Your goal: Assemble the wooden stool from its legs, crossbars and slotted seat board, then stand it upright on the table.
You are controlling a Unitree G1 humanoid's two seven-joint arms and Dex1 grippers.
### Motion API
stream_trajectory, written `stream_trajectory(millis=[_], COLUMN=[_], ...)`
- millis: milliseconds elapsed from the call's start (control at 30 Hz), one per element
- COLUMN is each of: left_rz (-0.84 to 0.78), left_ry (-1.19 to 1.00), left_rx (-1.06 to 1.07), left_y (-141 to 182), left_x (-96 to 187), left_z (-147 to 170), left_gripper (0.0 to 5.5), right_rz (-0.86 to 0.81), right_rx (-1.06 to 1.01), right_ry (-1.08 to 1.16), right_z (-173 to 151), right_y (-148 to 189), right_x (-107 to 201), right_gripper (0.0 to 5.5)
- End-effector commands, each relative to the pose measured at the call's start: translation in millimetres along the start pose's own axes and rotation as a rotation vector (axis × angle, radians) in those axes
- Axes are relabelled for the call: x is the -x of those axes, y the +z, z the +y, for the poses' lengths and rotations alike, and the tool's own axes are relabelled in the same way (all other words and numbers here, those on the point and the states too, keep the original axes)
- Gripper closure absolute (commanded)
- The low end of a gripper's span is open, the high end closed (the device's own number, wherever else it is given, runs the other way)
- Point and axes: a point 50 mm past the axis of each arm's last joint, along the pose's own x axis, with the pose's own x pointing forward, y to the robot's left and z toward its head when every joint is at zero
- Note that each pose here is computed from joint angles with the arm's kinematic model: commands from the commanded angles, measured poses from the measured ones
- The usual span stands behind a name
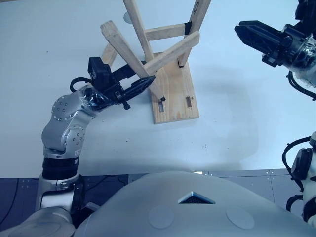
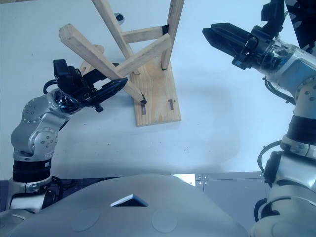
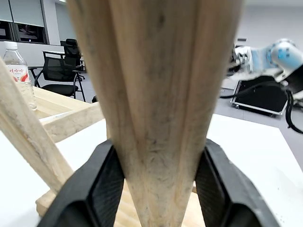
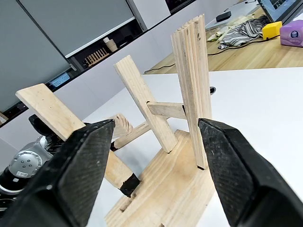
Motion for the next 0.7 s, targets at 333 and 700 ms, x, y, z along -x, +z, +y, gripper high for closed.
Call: stream_trajectory(millis=[333,700], left_rz=[0.138,0.438], left_ry=[-0.109,-0.117], left_rx=[-0.061,-0.150], left_y=[-18,-48], left_x=[10,19], left_z=[-13,0], left_gripper=[3.50,3.50], right_rz=[0.006,0.028], right_rx=[0.026,0.021], right_ry=[-0.007,-0.018], right_z=[1,0], right_y=[-2,-11], right_x=[1,-1], right_gripper=[2.26,2.26])
